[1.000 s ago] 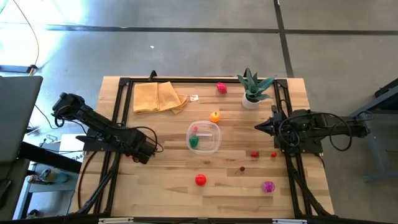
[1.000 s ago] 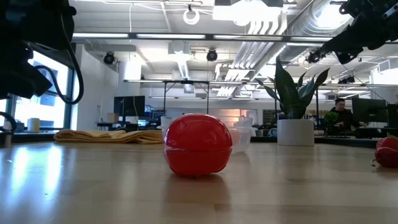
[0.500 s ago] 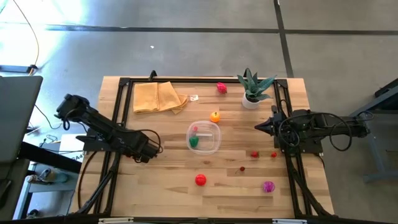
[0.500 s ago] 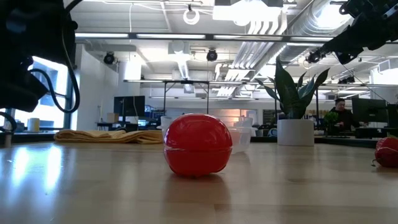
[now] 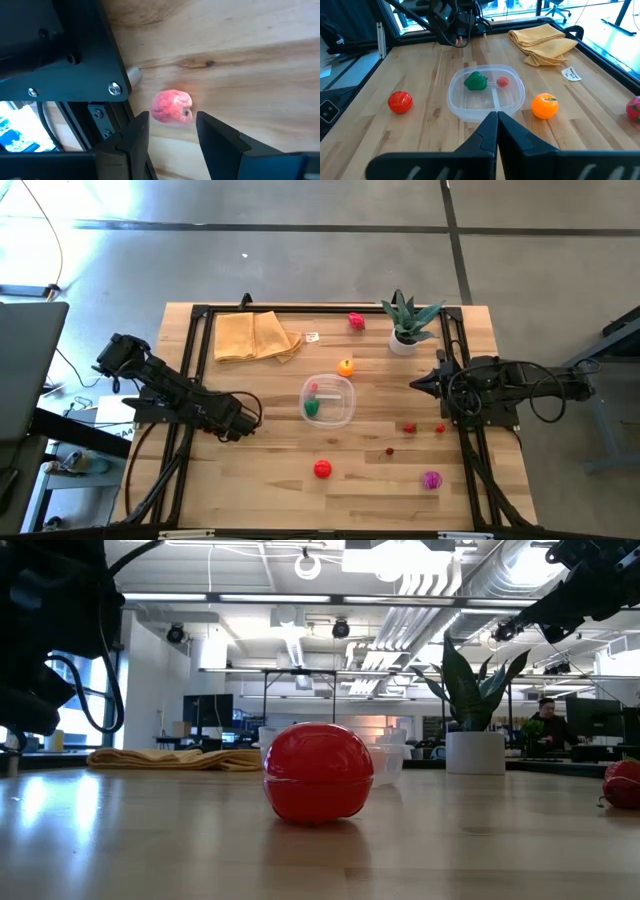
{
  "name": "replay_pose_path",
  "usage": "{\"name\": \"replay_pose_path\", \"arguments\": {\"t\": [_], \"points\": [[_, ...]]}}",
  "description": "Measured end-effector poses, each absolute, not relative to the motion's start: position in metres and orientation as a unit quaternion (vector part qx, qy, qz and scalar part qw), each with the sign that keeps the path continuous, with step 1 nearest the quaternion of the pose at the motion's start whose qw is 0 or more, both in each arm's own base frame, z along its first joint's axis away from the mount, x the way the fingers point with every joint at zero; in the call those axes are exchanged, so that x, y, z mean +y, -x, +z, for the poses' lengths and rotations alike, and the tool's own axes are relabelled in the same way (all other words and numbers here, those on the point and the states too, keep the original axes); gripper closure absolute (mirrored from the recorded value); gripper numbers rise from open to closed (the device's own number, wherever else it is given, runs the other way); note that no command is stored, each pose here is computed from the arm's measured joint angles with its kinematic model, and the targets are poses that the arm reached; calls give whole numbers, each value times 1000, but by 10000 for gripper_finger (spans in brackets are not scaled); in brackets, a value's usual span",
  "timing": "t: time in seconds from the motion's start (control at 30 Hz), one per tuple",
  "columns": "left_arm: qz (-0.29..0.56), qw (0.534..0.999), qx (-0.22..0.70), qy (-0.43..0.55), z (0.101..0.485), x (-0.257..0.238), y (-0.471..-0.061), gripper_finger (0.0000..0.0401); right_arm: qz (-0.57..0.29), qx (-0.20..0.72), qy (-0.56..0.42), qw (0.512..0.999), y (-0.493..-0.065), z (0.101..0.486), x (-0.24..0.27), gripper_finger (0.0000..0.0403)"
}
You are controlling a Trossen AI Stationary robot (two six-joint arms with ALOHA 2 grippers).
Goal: Pick and placing Produce into tupperware
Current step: Put the pink peach into the transparent bin
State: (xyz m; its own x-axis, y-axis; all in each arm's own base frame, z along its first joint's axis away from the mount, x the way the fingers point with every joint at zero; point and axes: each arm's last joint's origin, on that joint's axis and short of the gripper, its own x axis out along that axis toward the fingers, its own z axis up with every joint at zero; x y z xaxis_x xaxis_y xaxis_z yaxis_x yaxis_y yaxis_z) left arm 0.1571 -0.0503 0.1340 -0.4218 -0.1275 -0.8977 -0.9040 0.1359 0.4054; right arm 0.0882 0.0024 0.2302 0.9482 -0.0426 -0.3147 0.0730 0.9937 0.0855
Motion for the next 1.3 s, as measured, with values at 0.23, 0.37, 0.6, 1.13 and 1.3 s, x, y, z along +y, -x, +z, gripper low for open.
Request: {"name": "replay_pose_path", "arguments": {"t": [0.23, 0.37, 0.6, 1.13, 1.3], "points": [[542, 359, 659, 379, 127, -51, -159, 249, -29, 159, -48, 986, -88, 230, 2, 402], [544, 357, 659, 377, 125, -51, -159, 249, -29, 159, -48, 986, -88, 230, 2, 402], [541, 368, 655, 379, 123, -51, -161, 249, -29, 159, -48, 986, -88, 230, 2, 402], [545, 370, 650, 380, 123, -51, -162, 249, -29, 159, -48, 986, -88, 230, 2, 402], [545, 370, 650, 380, 123, -51, -162, 254, -29, 159, -48, 986, -88, 230, 2, 402]]}}
